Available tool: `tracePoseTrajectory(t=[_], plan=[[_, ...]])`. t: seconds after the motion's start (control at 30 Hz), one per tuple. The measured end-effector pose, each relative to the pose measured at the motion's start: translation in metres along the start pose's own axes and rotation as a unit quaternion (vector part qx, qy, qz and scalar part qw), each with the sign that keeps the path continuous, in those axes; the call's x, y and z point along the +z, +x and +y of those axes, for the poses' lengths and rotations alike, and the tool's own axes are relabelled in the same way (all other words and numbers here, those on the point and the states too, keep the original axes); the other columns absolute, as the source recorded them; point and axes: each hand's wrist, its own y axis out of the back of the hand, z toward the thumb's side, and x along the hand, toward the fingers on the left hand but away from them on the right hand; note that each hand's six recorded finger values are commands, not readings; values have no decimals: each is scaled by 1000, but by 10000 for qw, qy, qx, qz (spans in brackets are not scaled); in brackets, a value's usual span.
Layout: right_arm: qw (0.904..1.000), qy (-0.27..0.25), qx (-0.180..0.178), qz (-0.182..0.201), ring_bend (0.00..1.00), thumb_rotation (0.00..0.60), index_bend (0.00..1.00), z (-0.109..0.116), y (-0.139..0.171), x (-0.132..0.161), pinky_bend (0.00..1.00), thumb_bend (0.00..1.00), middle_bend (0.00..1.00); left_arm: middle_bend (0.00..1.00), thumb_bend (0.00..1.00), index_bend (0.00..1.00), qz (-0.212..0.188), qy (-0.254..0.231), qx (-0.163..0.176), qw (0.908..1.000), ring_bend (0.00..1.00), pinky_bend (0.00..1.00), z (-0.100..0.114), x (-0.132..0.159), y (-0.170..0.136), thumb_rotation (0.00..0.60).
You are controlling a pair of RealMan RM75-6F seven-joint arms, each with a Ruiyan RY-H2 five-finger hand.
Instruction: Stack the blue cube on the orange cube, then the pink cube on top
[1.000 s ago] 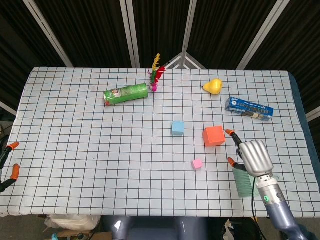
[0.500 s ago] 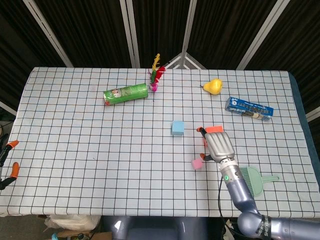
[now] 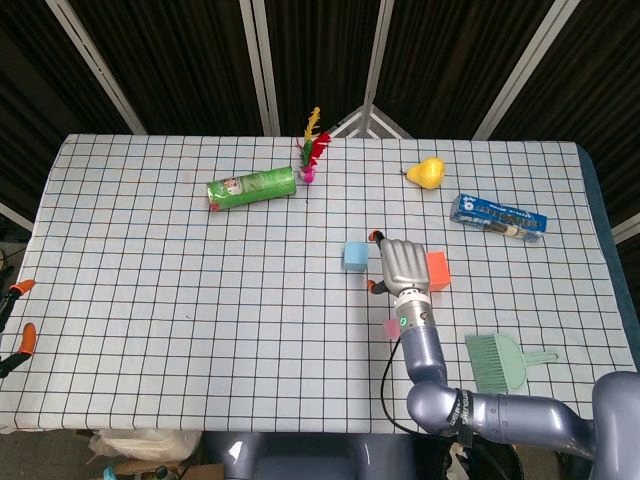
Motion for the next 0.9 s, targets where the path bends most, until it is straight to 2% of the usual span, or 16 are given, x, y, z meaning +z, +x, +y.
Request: tracePoseTrajectory(t=[0.43, 0.9], plan=[[9993, -379, 62, 16, 1000, 600, 268, -15, -22, 9, 908, 289, 1000, 33, 557, 180, 68, -4, -8, 10000, 0, 0, 0, -4, 2, 600], [9996, -274, 23, 17, 1000, 600, 268, -29, -41, 14, 908, 290, 1000, 34, 557, 180, 117, 47, -56, 9999, 0, 0, -2, -5, 4, 600]])
